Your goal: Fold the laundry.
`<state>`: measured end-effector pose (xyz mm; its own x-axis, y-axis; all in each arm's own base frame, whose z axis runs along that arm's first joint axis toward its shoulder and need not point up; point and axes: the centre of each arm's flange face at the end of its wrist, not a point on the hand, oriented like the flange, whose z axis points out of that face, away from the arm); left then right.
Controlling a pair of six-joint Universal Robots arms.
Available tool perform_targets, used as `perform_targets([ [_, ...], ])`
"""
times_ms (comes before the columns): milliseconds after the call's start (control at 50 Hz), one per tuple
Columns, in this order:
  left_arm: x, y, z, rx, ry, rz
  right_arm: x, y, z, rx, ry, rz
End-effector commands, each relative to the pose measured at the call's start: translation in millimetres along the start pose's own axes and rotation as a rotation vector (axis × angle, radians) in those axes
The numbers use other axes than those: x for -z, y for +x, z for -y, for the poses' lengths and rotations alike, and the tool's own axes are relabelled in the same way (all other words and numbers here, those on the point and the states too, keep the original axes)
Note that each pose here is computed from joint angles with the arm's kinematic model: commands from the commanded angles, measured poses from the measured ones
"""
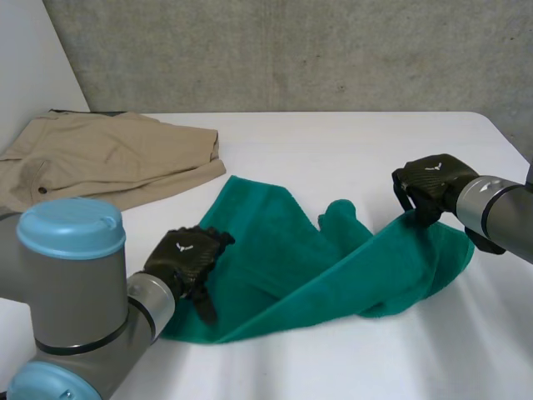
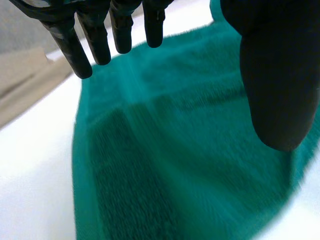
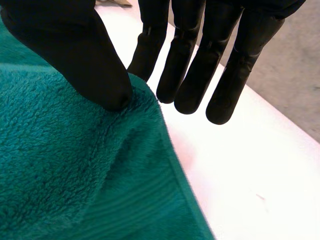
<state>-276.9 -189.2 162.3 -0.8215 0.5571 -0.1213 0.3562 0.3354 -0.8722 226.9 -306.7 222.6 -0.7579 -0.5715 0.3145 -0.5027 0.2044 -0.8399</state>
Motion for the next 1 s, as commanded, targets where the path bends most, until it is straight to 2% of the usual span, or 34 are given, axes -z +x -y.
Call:
perform_targets([
  [20,-7.1,1.3,-13.6,-0.004,-0.073,-0.006,-1.4,4.7,-1.3,0.011,0.011,-0.048],
  [240,-24.8,1.7,-23.8,-0.009,-0.113,0.003,-0.4,-1.0,-10.9,0.007,-0.010,-0.027],
  [340,-25.7,0.9,-24.2,-0.007,-0.111,0.005,-1.9,14.3,-16.1,-0.012,-0.025,-0.065],
  [620,-11.9,0.6,-6.1,-0.005,-0.049,0.002,-2.0,20.4,-28.2,-0.008,-0.062,-0.073],
  [1000,-0.4,10.1,-21.8,-0.021,-0.104,-0.027,-4.8,21.4,-33.6,-0.001,-0.064,-0.083],
])
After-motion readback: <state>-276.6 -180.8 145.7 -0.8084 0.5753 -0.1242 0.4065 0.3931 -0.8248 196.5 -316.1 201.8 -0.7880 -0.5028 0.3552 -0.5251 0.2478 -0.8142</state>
